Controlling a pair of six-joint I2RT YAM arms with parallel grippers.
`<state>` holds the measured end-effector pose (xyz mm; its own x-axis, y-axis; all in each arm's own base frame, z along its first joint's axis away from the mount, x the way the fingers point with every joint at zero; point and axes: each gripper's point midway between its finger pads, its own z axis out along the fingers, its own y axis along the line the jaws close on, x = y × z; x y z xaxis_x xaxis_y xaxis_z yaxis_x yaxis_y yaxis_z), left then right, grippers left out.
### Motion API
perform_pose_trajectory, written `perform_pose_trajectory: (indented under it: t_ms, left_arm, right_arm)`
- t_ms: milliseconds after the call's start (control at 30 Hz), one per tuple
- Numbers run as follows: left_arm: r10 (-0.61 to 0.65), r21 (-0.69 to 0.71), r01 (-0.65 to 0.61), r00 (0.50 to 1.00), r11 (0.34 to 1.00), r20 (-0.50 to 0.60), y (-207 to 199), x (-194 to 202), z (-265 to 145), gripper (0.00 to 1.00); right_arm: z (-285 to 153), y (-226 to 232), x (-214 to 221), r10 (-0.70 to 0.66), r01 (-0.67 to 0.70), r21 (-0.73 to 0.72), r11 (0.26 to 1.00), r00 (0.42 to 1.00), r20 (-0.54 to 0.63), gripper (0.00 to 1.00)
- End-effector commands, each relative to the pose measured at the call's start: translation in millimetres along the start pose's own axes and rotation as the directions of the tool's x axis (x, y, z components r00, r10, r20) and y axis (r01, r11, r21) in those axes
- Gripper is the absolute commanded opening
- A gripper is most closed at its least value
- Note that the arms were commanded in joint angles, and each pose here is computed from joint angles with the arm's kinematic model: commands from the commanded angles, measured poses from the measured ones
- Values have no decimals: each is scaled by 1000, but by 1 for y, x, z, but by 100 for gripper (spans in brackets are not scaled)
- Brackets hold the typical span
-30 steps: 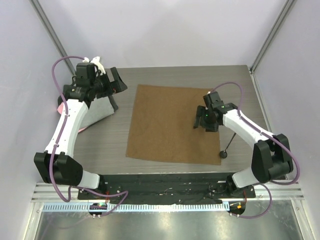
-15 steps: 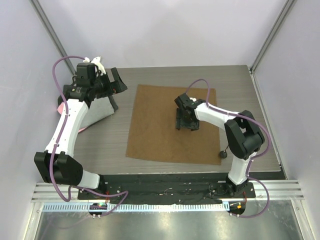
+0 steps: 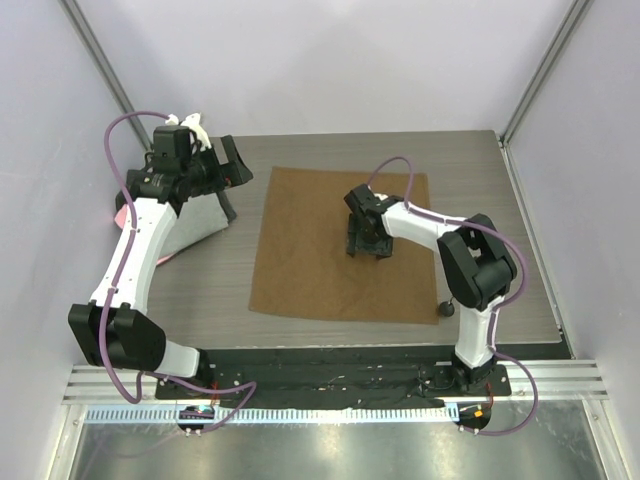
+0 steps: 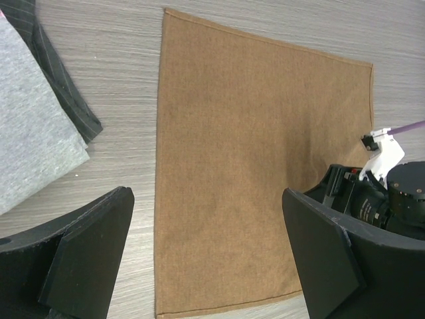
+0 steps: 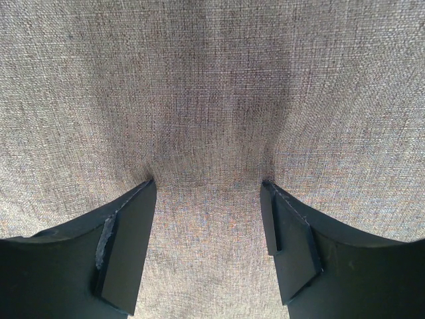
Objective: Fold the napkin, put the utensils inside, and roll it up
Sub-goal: Flatten the napkin out, then fold the napkin
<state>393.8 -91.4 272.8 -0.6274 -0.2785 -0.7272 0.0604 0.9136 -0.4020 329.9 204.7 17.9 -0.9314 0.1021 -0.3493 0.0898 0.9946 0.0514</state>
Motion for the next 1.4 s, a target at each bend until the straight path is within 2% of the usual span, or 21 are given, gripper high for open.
perform_pose_trajectory:
  t_ms: [0,233,367,500,533,667,733,767,833,867,900,1000,1167,1267,1367]
  left_arm:
    - [38,-2,-38,998,999,48,-3,-11,-8,100]
    - [38,-9,-37,998,999,45,-1,-11,-7,100]
    - [36,-8,-36,998,999,44,-1,-11,-7,100]
    - [34,-4,-34,999,999,40,-1,-9,-5,100]
    - [34,-2,-34,999,999,37,-2,-9,-5,100]
    - [32,7,-32,999,999,35,-3,-8,-5,100]
    - [29,9,-30,999,1000,35,-3,-8,-4,100]
    - [29,8,-29,999,1000,33,-3,-8,-3,100]
    - [29,8,-30,999,1000,33,-3,-7,-3,100]
    - [27,9,-27,999,1000,27,-3,-6,-2,100]
    - [24,15,-24,999,1000,29,-4,-7,-3,100]
    - [19,31,-20,1000,999,24,-7,-6,-3,100]
    - [13,43,-14,1000,999,20,-9,-5,-2,100]
    - [12,48,-13,1000,999,20,-10,-5,-3,100]
    - [11,51,-12,1000,999,20,-11,-5,-2,100]
  right_arm:
    - [29,27,4,31,-32,-55,998,999,-21,71]
    - [32,46,-16,22,-21,-82,996,1000,10,71]
    - [17,59,-37,13,-6,-115,993,998,58,71]
    - [-34,75,-67,10,12,-165,986,991,134,71]
    - [-62,78,-76,21,15,-198,980,984,177,71]
    - [-118,64,-73,54,3,-243,970,972,228,71]
    - [-117,36,-49,47,-12,-175,984,980,196,71]
    - [-130,21,-39,68,-37,-162,986,979,190,71]
    - [-119,-7,-5,73,-61,-100,993,990,121,69]
    - [-130,-18,2,115,-101,-115,988,986,121,65]
    - [-116,-35,27,129,-124,-74,990,989,72,63]
    - [-112,-62,61,206,-203,-61,977,978,33,58]
    - [-102,-84,95,249,-249,-24,968,968,-10,54]
    - [-88,-105,116,258,-256,47,966,965,-44,54]
    - [-84,-113,117,267,-264,69,962,963,-36,53]
